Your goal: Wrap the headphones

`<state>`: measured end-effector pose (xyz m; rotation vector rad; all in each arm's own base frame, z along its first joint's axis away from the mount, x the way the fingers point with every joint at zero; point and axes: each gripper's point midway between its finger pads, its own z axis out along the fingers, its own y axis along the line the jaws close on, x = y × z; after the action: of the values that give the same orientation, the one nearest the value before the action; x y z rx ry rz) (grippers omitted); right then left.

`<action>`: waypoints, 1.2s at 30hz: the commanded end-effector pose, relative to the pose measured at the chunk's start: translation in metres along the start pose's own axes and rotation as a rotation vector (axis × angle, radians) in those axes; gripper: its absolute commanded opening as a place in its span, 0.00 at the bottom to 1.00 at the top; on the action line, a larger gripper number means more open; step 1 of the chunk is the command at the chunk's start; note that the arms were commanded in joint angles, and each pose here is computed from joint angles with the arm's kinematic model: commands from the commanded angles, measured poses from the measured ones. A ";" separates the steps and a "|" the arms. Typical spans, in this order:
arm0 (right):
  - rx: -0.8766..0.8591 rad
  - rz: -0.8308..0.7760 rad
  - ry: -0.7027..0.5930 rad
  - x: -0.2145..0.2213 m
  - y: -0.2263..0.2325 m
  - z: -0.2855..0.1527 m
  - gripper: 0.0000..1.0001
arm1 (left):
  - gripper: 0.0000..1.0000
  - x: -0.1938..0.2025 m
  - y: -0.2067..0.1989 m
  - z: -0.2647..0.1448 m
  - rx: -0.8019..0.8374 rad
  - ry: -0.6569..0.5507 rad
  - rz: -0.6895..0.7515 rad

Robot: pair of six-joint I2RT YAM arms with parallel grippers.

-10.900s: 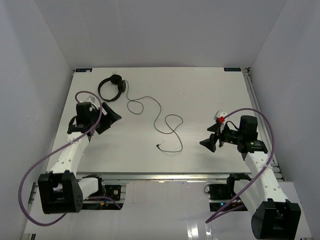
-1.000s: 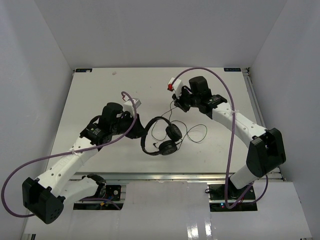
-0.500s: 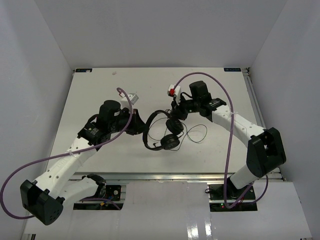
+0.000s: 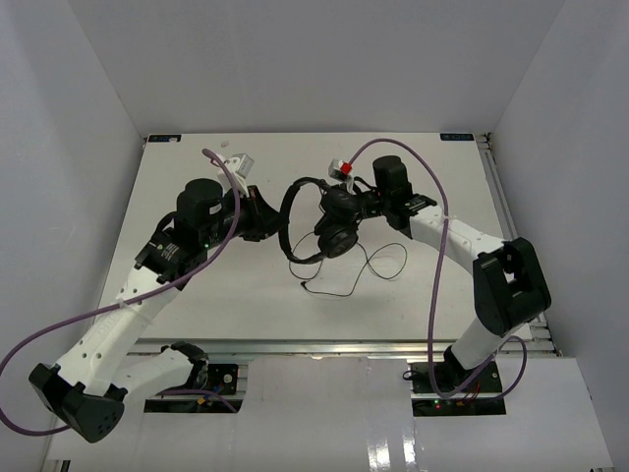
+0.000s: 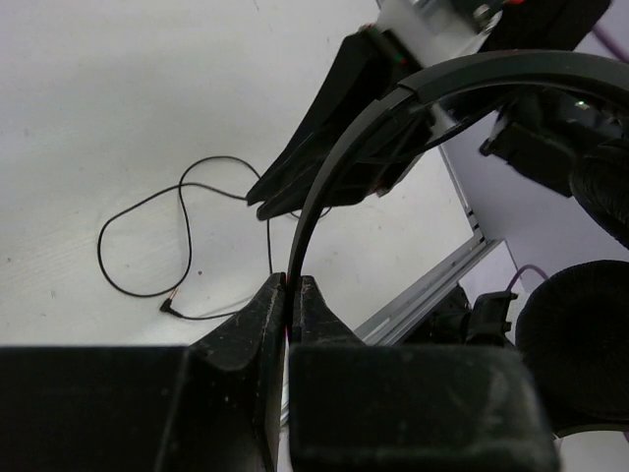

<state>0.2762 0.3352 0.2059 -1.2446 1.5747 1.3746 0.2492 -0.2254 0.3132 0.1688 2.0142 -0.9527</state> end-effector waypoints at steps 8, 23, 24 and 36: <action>-0.190 -0.066 -0.135 -0.031 0.009 0.024 0.42 | 0.00 -0.034 -0.014 -0.006 -0.020 -0.080 -0.059; -0.160 -0.145 -0.205 -0.041 -0.013 0.049 0.72 | 0.00 -0.054 -0.028 -0.013 -0.008 -0.108 -0.076; -0.160 -0.151 -0.206 -0.040 -0.014 0.052 0.72 | 0.00 -0.056 -0.029 -0.015 -0.009 -0.114 -0.079; -0.254 -0.125 -0.265 -0.039 0.001 0.086 0.73 | 0.00 -0.072 -0.033 -0.022 -0.026 -0.168 -0.115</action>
<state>0.2895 0.4103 0.1939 -1.2030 1.3166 1.6064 0.2661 -0.2188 0.3610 -0.0081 1.9758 -0.9367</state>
